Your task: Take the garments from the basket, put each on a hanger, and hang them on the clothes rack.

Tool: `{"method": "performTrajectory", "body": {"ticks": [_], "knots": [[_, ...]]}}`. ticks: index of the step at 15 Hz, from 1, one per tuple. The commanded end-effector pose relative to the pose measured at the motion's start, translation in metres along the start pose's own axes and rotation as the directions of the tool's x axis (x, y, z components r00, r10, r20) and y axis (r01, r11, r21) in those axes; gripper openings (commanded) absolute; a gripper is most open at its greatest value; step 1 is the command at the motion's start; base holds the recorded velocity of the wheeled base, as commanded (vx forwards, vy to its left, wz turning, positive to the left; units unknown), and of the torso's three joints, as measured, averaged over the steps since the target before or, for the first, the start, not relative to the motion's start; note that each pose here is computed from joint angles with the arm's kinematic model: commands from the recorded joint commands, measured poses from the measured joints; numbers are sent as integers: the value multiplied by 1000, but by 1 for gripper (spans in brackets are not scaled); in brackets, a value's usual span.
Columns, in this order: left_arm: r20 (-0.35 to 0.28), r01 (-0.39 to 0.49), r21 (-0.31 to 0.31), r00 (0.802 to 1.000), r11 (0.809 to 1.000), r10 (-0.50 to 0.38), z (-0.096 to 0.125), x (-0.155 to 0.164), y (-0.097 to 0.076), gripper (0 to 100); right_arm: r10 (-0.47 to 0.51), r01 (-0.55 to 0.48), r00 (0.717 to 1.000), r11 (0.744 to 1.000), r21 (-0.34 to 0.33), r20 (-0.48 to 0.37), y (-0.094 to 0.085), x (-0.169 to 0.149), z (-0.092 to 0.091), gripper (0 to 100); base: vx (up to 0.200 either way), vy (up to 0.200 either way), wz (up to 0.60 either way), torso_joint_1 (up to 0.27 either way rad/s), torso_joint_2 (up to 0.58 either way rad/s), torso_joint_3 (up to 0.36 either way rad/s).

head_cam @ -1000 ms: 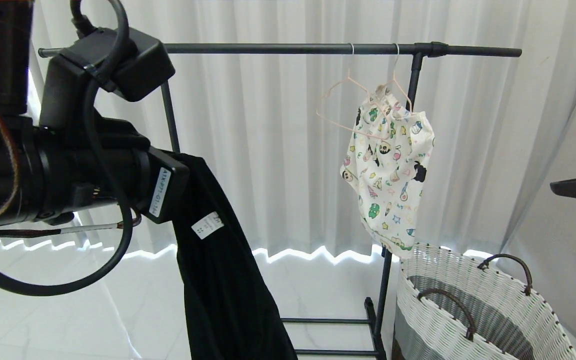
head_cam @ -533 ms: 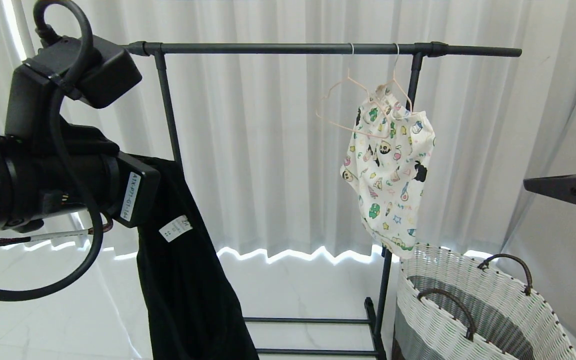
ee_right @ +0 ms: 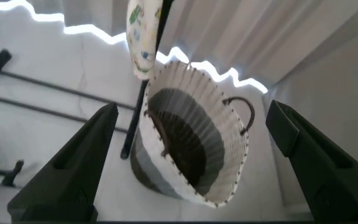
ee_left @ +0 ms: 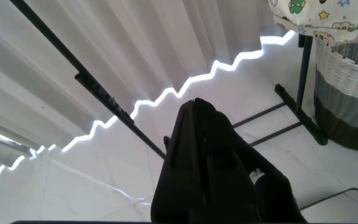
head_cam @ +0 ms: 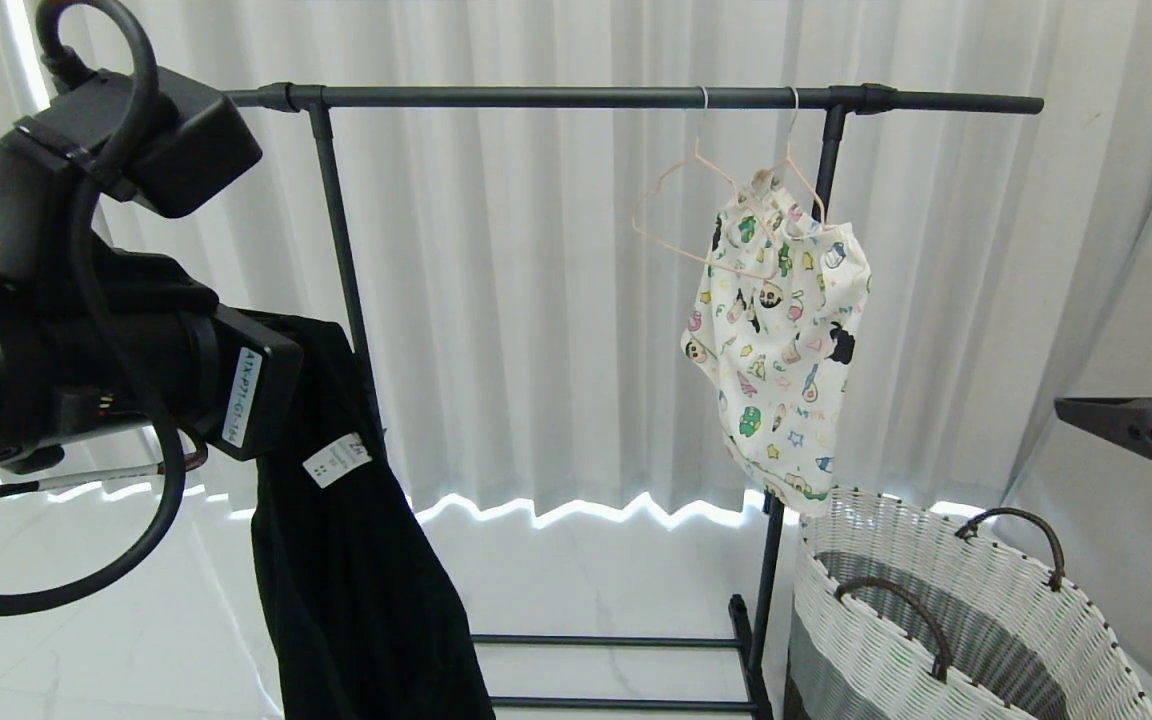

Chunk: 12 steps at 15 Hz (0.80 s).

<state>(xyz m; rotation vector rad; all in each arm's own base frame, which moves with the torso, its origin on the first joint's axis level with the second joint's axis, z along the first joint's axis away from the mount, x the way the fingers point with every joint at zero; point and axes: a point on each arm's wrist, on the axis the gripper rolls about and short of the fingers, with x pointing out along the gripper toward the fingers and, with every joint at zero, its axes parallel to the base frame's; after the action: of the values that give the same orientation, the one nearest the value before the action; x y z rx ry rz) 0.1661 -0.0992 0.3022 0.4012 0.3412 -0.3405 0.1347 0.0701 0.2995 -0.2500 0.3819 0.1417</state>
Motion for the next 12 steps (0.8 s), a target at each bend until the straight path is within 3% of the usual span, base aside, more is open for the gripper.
{"method": "performTrajectory", "body": {"ticks": [1,4,12], "knots": [[-2,-2,0,1000,1000,2,0,0,0,0,4,-5,999,1000,17,37,1,2,-2,100,0,0,0,0,0,0],[-6,-19,-7,1000,1000,19,-1,1,3,0,53,-60,994,996,65,93,2,2,4,100,0,0,0,98,-294,-219],[-3,-20,-8,1000,1000,20,-1,0,3,0,60,-68,992,995,70,108,2,2,6,100,0,0,0,168,-460,-282]]}}
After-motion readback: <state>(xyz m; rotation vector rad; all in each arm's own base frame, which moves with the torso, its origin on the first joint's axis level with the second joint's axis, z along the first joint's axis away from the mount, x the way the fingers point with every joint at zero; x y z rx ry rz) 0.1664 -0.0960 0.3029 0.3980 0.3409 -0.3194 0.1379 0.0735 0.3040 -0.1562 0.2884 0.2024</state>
